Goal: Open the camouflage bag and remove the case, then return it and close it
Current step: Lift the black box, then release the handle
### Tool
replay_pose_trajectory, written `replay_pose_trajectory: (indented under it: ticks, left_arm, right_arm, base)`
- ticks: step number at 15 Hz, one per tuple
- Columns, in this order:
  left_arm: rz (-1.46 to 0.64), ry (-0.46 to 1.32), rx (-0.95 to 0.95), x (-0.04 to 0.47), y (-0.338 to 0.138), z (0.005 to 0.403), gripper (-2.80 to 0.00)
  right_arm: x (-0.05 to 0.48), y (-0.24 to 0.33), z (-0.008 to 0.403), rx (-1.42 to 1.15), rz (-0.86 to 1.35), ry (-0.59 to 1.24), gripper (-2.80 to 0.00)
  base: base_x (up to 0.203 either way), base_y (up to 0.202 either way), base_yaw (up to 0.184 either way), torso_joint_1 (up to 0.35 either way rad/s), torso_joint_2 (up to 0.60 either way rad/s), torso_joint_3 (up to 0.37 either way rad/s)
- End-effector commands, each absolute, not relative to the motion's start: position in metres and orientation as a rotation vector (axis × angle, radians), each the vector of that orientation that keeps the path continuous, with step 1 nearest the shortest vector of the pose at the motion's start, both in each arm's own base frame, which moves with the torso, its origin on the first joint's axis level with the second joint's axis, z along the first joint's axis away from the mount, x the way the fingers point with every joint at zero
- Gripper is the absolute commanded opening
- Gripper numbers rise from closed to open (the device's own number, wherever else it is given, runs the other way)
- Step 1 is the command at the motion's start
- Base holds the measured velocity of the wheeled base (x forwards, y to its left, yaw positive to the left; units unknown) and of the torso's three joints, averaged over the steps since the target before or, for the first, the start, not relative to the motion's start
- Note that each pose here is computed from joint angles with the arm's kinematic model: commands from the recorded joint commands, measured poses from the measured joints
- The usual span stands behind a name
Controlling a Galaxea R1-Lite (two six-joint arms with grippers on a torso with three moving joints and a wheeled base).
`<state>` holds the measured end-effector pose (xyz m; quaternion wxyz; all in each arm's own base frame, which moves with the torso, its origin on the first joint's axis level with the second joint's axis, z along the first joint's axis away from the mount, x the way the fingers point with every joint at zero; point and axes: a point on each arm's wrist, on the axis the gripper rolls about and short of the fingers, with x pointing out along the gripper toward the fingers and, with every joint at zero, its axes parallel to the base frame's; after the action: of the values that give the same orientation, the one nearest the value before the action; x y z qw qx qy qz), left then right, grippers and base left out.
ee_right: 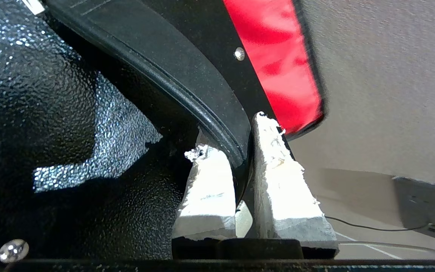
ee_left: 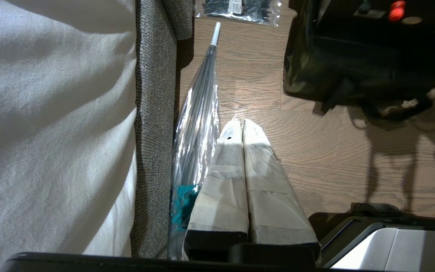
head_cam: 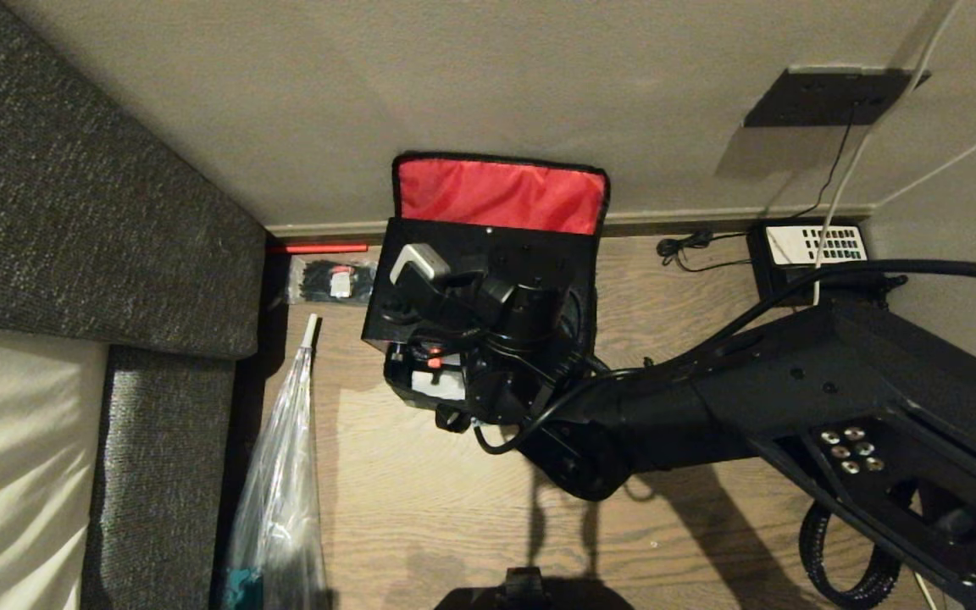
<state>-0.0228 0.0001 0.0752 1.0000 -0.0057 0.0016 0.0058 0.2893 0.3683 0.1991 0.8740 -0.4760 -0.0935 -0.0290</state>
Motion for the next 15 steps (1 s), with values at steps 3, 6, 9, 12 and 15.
replay_pose_trajectory:
  ticks: [3,6,9,12,15]
  left_arm:
    - [0.012,0.005,-0.012,-0.023,0.000,0.074,-2.80]
    - [0.012,0.005,-0.012,-0.023,0.000,0.074,-2.80]
    - [0.012,0.005,-0.012,-0.023,0.000,0.074,-2.80]
    - [0.014,0.005,-0.012,-0.023,0.000,0.074,-2.80]
    - [0.012,0.005,-0.012,-0.023,0.000,0.074,-2.80]
  right_arm:
    - [0.277,0.351,0.228,-0.994,-0.075,-0.193,-2.80]
    - [0.262,0.329,0.234,-1.033,-0.079,-0.151,-2.80]
    - [0.254,0.304,0.243,-1.050,-0.099,-0.130,-2.80]
    - [0.245,0.272,0.252,-1.056,-0.130,-0.106,-2.80]
    - [0.238,0.237,0.259,-1.060,-0.175,-0.078,-2.80]
  base:
    - [0.000,0.000,0.000,0.000,0.00,0.000]
    - [0.000,0.000,0.000,0.000,0.00,0.000]
    - [0.000,0.000,0.000,0.000,0.00,0.000]
    - [0.000,0.000,0.000,0.000,0.00,0.000]
    - [0.000,0.000,0.000,0.000,0.00,0.000]
